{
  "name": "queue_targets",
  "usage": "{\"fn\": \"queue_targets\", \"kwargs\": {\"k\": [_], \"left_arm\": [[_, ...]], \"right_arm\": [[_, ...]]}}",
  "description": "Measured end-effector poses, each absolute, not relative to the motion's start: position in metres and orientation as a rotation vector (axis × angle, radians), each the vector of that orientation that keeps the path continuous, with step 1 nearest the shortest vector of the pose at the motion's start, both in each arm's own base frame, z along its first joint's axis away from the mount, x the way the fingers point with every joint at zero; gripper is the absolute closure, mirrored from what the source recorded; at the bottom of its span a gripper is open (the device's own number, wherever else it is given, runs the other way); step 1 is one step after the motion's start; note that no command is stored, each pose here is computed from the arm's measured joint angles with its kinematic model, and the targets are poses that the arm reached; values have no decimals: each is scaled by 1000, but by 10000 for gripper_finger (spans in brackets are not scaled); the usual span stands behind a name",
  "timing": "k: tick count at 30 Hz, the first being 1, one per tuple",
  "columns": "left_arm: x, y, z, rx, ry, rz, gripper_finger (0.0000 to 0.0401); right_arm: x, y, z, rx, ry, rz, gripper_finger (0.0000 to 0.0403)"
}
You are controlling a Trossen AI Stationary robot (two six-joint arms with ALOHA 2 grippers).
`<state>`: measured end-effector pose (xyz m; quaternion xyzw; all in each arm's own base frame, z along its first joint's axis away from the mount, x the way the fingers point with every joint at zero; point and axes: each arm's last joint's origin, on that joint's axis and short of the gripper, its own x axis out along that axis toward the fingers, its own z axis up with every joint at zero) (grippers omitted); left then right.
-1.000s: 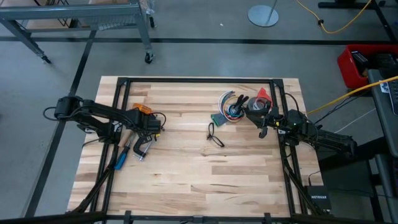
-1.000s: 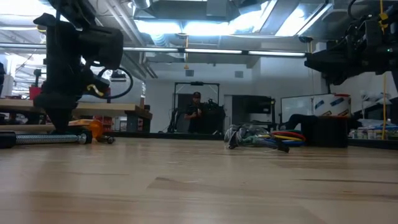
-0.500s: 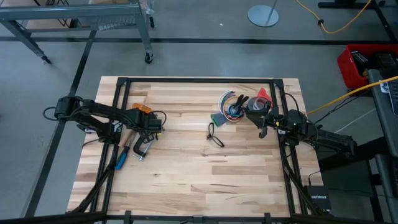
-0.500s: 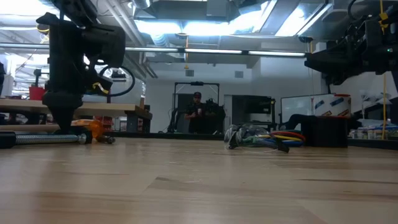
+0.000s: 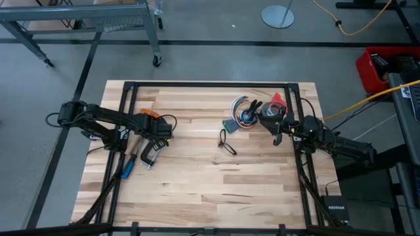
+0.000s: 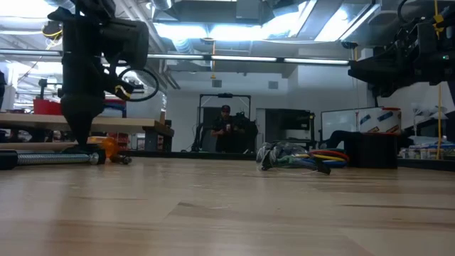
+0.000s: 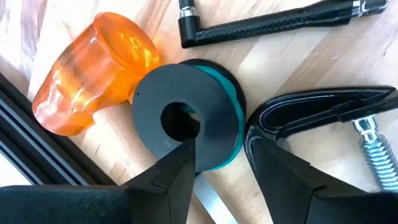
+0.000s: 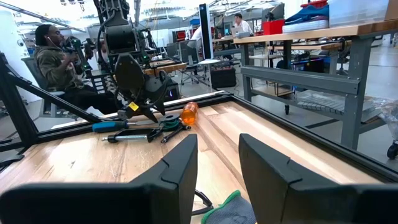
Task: Coil cords
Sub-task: Uncoil the green wire from the black spool
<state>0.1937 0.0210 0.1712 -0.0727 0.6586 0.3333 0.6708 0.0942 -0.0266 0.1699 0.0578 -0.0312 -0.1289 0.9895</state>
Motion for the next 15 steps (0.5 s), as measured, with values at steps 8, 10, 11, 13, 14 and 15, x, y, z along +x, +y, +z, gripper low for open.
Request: {"fn": "queue_targets", "kwargs": {"k": [8, 10, 11, 13, 14, 15], "left_arm": [[197, 27, 171, -125, 1469, 708, 246], [200, 27, 171, -131, 1441, 703, 246], [202, 27, 171, -134, 1424, 700, 246], [203, 28, 171, -98, 1414, 694, 246], [203, 28, 172, -76, 1410, 700, 246], [203, 29, 172, -60, 1407, 714, 246]], "right_arm": [[94, -27, 170, 116, -63, -259, 281], [94, -27, 170, 116, -63, -259, 281], [94, -27, 170, 116, -63, -259, 281], [94, -27, 170, 116, -63, -259, 281], [94, -27, 170, 116, -63, -259, 281], [94, -27, 170, 116, -63, -259, 281]]}}
